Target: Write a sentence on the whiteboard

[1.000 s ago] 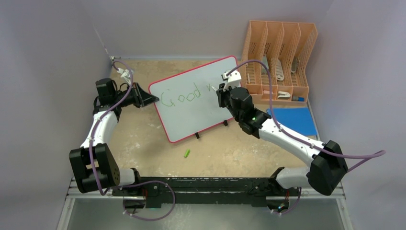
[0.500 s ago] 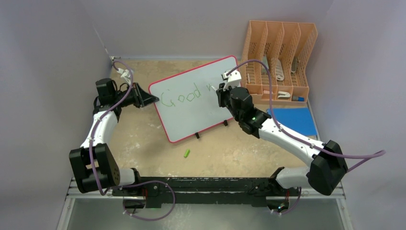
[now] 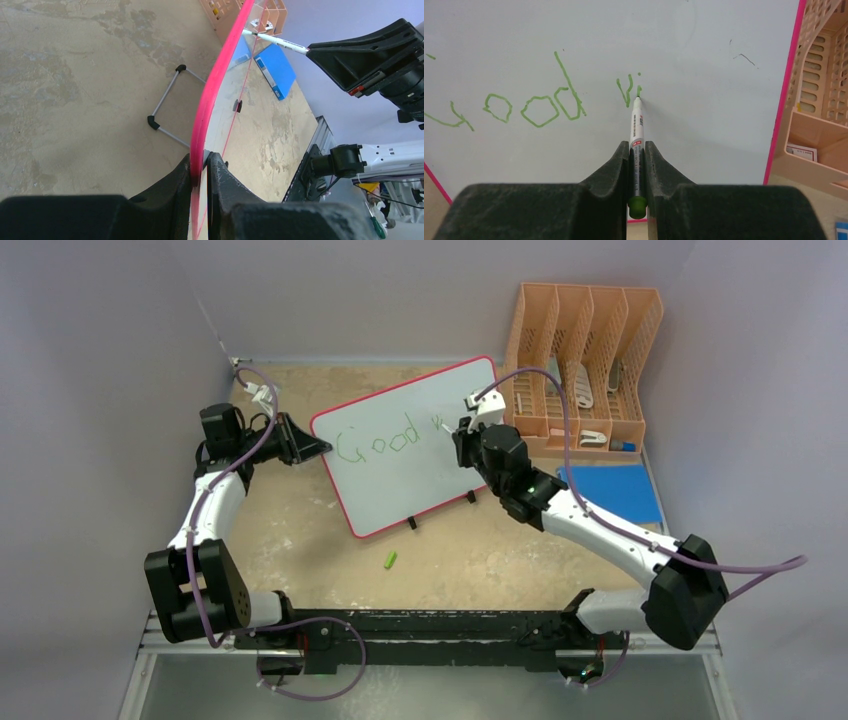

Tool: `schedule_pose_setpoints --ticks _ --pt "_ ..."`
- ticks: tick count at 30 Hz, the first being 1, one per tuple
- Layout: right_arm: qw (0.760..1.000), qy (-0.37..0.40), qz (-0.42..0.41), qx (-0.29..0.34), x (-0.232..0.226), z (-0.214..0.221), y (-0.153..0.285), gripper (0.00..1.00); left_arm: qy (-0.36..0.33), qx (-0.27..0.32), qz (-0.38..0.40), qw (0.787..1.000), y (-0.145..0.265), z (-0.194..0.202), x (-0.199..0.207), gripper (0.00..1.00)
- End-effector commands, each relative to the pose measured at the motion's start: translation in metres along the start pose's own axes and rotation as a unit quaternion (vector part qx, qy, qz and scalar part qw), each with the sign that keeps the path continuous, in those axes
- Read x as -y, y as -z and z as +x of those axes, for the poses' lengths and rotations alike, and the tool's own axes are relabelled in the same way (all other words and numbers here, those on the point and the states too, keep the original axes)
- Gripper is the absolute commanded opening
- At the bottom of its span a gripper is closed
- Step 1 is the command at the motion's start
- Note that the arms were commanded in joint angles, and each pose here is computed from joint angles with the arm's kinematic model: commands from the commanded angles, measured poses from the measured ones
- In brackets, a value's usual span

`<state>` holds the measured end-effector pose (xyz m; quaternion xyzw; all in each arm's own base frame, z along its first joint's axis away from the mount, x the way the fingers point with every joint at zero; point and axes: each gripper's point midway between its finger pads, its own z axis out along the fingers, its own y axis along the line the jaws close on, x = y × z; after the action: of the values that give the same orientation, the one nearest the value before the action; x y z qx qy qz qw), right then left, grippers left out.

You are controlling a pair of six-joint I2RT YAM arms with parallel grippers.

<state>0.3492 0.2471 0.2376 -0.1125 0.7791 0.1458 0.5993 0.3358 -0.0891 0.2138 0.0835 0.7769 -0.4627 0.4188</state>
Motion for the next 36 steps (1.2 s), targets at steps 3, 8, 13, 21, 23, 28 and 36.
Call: schedule_pose_setpoints --ticks 3,8,13,21,23,28,36 --pt "1.0 -0.012 0.0 -0.006 0.003 0.005 0.007 0.0 -0.011 -0.003 -0.016 1.0 -0.003 0.0 -0.002 0.0" --pt "1.0 -0.012 0.0 -0.009 0.004 0.006 0.009 0.0 -0.011 -0.003 -0.016 1.0 -0.003 0.0 -0.002 0.0" --pt "1.0 -0.013 -0.001 -0.005 0.003 0.002 0.01 0.0 -0.01 -0.004 -0.016 1.0 -0.003 0.001 -0.002 0.0" --pt "0.999 -0.015 -0.007 0.037 0.002 -0.029 0.018 0.0 -0.011 -0.003 -0.016 1.0 -0.003 0.0 -0.002 0.0" --pt "0.999 -0.015 -0.01 0.043 0.001 -0.034 0.019 0.0 -0.011 -0.003 -0.015 1.0 -0.003 0.0 -0.002 0.0" --pt "0.999 -0.013 -0.009 0.048 0.001 -0.039 0.019 0.0 -0.01 -0.004 -0.017 1.0 -0.003 0.001 -0.003 0.0" --pt "0.998 -0.013 0.007 0.064 0.005 -0.048 0.015 0.0 -0.01 -0.004 -0.017 1.0 -0.003 0.001 -0.003 0.0"
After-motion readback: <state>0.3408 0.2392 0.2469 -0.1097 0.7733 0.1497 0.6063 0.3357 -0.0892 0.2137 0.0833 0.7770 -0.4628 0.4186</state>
